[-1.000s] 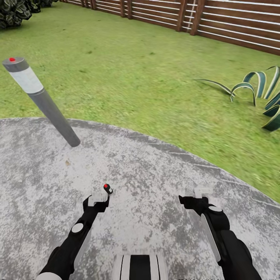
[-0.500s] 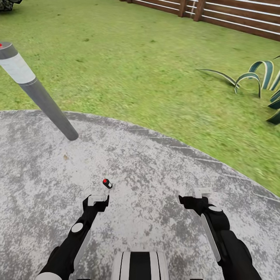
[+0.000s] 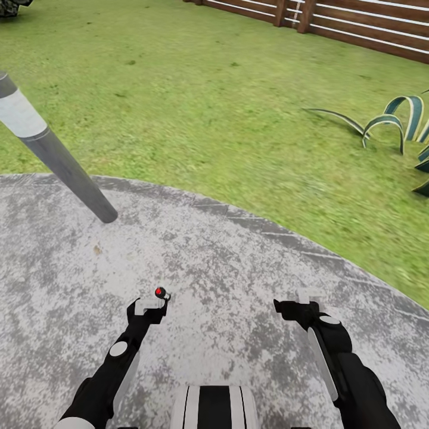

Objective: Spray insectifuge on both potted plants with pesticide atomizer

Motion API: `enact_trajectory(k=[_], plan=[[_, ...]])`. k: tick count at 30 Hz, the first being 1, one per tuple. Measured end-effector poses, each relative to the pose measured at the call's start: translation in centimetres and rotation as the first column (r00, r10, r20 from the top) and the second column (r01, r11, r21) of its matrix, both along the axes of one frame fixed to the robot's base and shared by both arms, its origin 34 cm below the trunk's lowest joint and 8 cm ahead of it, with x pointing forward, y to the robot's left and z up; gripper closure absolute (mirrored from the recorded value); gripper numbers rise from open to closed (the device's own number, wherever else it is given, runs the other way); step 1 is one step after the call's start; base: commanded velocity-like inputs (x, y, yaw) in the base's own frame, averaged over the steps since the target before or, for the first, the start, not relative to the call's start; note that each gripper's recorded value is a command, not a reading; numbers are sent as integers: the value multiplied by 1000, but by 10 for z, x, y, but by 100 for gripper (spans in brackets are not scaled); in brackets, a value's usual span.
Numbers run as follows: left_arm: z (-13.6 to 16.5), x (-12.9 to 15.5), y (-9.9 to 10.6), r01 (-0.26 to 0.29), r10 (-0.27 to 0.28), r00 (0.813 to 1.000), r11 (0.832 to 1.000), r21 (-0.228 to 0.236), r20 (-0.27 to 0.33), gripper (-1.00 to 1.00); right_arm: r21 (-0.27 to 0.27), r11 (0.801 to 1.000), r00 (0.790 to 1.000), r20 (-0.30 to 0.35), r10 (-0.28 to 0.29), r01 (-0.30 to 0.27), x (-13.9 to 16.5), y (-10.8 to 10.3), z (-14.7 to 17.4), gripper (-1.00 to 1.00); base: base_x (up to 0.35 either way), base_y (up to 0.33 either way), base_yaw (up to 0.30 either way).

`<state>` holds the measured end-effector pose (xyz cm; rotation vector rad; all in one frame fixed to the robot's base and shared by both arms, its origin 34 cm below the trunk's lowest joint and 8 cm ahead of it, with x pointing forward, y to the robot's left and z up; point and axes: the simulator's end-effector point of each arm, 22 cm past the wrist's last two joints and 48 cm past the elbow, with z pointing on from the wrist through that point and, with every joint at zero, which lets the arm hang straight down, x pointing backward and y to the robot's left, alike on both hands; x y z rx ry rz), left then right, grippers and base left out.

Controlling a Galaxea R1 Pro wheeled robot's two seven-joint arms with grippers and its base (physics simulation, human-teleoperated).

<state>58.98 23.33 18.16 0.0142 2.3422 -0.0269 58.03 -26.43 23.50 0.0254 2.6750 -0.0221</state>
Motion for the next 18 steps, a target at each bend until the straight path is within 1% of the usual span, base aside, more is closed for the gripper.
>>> enact_trajectory(k=[4, 9, 18], plan=[[0, 0, 0, 2, -2, 1000, 1000, 0, 1, -100, 0, 1000, 1000, 0, 0, 0, 0, 0, 0, -100, 31, 0, 0], [0, 0, -1, 2, -2, 1000, 1000, 0, 1, -100, 0, 1000, 1000, 0, 0, 0, 0, 0, 0, -100, 136, 0, 0], [-1, -3, 0, 0, 0, 1000, 1000, 0, -3, -100, 0, 1000, 1000, 0, 0, 0, 0, 0, 0, -100, 17, 0, 0]])
